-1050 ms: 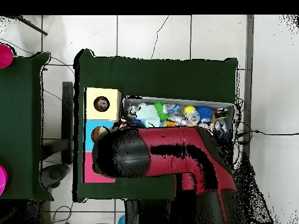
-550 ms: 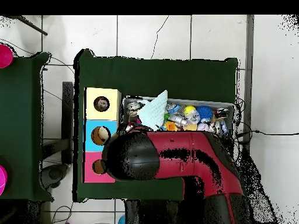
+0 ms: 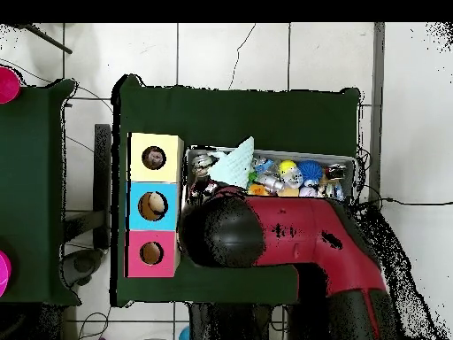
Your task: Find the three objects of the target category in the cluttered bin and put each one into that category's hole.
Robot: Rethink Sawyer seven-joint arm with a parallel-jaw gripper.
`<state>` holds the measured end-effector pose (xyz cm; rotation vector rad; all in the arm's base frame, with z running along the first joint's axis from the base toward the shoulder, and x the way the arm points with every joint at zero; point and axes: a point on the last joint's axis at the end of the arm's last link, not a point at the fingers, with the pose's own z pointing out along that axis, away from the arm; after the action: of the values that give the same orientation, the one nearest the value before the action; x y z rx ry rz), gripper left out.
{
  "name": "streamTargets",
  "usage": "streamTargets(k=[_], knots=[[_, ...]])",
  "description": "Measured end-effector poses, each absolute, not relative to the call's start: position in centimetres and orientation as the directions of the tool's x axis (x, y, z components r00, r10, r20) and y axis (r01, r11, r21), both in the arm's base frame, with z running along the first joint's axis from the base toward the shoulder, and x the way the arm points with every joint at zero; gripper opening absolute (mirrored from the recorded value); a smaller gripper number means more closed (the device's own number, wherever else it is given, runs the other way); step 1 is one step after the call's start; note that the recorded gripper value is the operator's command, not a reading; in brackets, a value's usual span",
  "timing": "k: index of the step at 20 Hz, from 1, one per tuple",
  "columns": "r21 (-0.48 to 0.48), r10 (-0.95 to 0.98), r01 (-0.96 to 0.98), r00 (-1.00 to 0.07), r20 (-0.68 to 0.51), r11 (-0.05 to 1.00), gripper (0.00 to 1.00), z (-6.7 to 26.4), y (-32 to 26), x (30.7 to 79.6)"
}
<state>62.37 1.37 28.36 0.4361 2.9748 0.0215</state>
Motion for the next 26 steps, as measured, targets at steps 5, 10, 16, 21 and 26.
streamTargets(k=[5, 10, 16, 21, 26], knots=[[0.053, 0.326, 0.321, -0.932, -0.157, 0.945, 1.0, 26.0, -2.0, 63.1], [0.036, 0.329, 0.328, -0.929, -0.171, 0.944, 1.0, 21.8, -6.2, 62.6], [0.022, 0.322, 0.323, -0.933, -0.162, 0.946, 1.0, 18.5, -8.9, 61.6], [0.018, 0.292, 0.293, -0.941, -0.174, 0.956, 1.0, 16.7, -8.8, 61.1], [0.029, 0.208, 0.207, -0.95, -0.233, 0.978, 1.0, 13.0, -7.3, 60.5]])
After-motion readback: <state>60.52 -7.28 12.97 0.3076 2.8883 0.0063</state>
